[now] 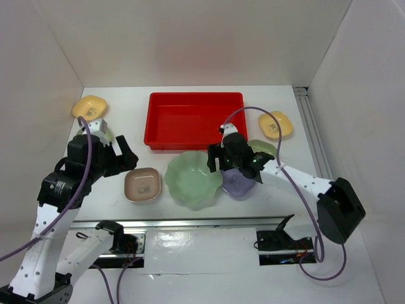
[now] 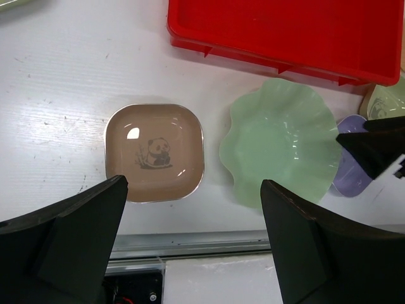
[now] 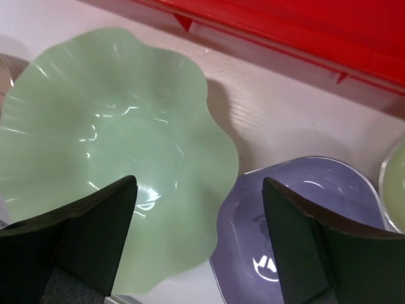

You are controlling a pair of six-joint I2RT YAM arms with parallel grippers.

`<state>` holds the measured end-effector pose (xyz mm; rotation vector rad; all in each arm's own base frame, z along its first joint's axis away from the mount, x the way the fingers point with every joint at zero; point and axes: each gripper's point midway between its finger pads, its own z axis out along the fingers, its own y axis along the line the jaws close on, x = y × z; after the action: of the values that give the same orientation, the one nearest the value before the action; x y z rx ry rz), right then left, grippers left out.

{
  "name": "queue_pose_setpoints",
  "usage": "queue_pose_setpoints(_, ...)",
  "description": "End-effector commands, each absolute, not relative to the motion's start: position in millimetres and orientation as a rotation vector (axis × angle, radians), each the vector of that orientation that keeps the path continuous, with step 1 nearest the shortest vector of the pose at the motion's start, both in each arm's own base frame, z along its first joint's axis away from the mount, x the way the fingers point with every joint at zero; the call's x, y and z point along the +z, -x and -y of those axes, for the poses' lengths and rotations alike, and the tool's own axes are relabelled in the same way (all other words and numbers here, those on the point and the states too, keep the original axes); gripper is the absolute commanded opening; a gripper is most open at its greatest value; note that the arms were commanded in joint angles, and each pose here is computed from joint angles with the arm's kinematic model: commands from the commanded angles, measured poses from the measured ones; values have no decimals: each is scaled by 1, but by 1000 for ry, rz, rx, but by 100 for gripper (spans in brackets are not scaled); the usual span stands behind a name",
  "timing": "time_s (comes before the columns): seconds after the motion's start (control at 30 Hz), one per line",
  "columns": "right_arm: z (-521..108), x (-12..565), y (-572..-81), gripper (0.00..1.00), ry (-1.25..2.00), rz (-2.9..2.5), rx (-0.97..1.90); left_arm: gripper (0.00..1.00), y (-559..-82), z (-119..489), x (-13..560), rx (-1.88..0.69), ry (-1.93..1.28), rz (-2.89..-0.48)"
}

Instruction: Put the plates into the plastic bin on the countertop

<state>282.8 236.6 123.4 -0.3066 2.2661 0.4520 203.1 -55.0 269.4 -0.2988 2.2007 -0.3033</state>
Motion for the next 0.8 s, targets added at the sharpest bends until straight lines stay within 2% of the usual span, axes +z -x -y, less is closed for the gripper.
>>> queue_pose_setpoints(0.0,-260,135,-298,86,321,-2190,543,100,-207,59,280,-328,254,-2147)
queue_pose_setpoints(0.13,-250,107,-301,85,293,-2235,543,100,-206,61,280,-333,244,-2148)
queue_pose_setpoints(0.5,-237,78,-297,83,277,-2286,535,100,-207,63,278,-335,235,-2159)
queue_pose_setpoints(0.77,-240,73,-298,71,274,-2292,552,100,-207,62,278,-316,230,-2156)
